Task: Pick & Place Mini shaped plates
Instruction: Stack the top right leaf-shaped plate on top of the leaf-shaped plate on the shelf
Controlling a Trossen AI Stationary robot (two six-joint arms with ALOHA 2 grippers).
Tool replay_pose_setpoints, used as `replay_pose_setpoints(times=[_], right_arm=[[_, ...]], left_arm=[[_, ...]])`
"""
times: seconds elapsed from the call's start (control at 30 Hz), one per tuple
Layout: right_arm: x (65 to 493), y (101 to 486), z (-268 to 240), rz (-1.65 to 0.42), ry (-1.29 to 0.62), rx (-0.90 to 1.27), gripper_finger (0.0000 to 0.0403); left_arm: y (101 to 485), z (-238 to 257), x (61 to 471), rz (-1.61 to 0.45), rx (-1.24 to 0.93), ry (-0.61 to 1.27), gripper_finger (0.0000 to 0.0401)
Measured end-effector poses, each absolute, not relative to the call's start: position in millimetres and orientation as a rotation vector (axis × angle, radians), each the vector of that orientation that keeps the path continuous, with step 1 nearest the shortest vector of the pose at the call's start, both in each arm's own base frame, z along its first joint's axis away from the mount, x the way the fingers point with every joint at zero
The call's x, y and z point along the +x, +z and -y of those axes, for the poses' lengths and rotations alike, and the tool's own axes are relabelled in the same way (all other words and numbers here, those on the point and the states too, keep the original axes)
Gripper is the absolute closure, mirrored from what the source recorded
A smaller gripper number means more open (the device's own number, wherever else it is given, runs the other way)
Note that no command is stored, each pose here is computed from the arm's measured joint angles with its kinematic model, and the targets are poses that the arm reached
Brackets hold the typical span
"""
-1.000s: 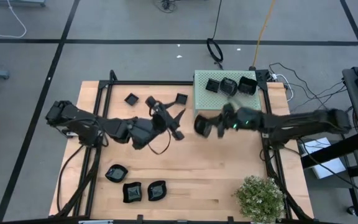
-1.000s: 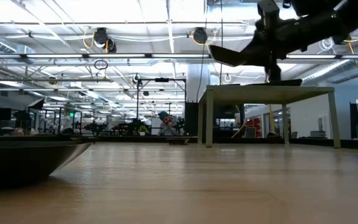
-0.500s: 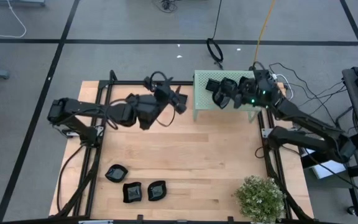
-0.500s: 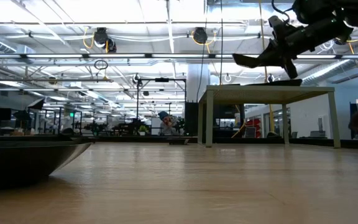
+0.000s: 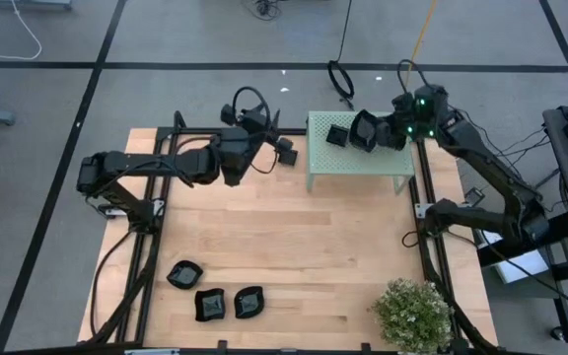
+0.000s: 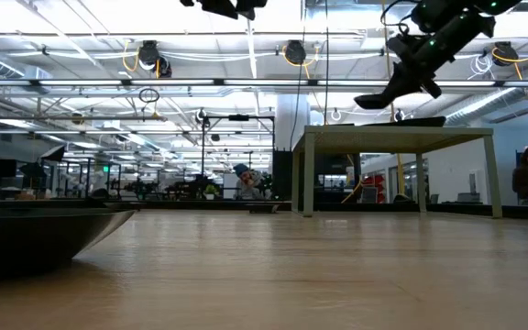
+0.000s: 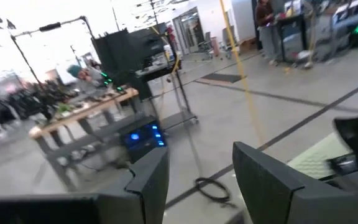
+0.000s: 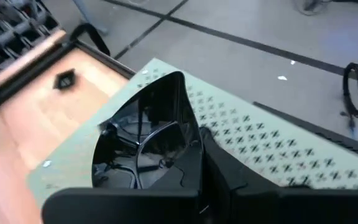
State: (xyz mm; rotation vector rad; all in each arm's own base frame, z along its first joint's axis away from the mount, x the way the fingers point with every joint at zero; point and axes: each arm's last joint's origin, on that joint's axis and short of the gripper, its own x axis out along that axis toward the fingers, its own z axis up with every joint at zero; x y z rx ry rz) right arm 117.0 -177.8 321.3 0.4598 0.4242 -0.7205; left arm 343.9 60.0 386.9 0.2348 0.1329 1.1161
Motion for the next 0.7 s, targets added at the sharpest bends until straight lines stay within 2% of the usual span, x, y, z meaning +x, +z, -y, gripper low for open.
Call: replay_pose_setpoints(times=[0.4,0.57,0.7], right_arm=[[123,307,202,-0.605,-0.694,0.437,0.0403],[123,307,203,-0.611,-0.686,0.411,0.0398],[124,307,203,-0.619,-0.676,0.38,0.0372]], left_arm=[[387,-75,341,-0.192,0.313,1.154,0.0219],[390,-80,340,-0.113,0.223,1.178,0.0219],[391,-83,339,-0.048,0.138,1.194,0.0219]])
